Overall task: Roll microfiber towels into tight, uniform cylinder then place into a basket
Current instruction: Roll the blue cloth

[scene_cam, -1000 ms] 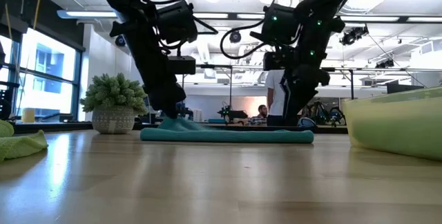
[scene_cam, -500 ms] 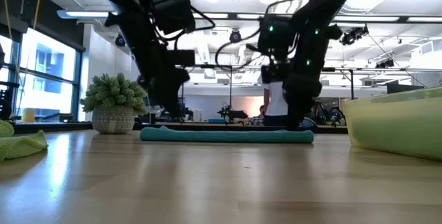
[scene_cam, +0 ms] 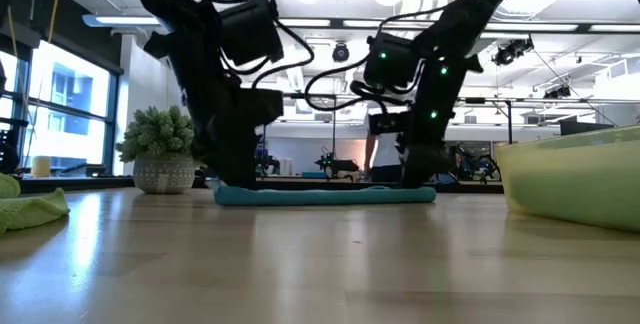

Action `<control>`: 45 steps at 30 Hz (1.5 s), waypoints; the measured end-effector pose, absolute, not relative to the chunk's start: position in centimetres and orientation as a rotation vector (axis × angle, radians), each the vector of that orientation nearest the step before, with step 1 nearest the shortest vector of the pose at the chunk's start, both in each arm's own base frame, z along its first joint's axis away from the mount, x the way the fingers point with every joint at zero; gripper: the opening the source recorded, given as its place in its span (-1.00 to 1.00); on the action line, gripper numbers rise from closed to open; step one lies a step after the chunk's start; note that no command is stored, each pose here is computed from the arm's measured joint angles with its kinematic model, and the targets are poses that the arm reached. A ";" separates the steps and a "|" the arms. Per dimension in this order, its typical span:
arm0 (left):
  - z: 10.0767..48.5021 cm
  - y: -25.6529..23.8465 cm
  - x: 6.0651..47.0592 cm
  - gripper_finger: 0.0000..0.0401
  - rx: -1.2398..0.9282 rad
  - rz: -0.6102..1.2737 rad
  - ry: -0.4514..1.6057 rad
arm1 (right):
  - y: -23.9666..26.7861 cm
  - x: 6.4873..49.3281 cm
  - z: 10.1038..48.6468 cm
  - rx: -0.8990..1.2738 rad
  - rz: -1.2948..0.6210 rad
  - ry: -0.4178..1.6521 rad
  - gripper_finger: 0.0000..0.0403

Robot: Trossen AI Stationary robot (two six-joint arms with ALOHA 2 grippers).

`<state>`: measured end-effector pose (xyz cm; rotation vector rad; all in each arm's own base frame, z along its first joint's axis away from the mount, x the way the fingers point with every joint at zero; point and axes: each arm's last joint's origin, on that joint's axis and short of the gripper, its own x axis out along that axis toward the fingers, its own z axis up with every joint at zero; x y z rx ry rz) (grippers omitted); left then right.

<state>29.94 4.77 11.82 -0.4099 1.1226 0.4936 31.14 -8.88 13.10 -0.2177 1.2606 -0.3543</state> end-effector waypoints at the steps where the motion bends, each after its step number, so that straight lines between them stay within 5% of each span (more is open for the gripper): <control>1: 11.9 4.3 30.2 -0.41 -0.458 0.477 1.103 | -9.2 31.3 13.1 -0.258 -0.354 1.244 -0.42; 9: 14.2 1.8 32.6 -0.42 -0.539 0.314 0.922 | -10.8 32.0 14.9 -0.320 -0.390 1.130 -0.42; 17: 15.7 3.0 32.4 -0.42 -0.201 0.373 0.996 | -8.4 31.1 16.4 0.237 -0.432 1.091 -0.42; 20: 15.0 3.9 31.5 -0.42 -0.142 0.379 1.088 | -7.2 31.0 15.1 0.291 -0.475 1.084 -0.42; 25: 13.5 4.9 29.9 -0.42 -0.169 0.370 1.214 | -6.4 30.5 13.9 0.286 -0.582 1.026 -0.42; 34: 12.7 3.6 30.2 -0.42 -0.320 0.398 1.146 | -8.0 29.3 11.6 0.123 -0.685 0.989 -0.42; 45: 13.4 1.7 31.9 -0.42 -0.398 0.343 0.963 | -10.2 29.8 12.5 -0.219 -0.540 0.858 -0.42</control>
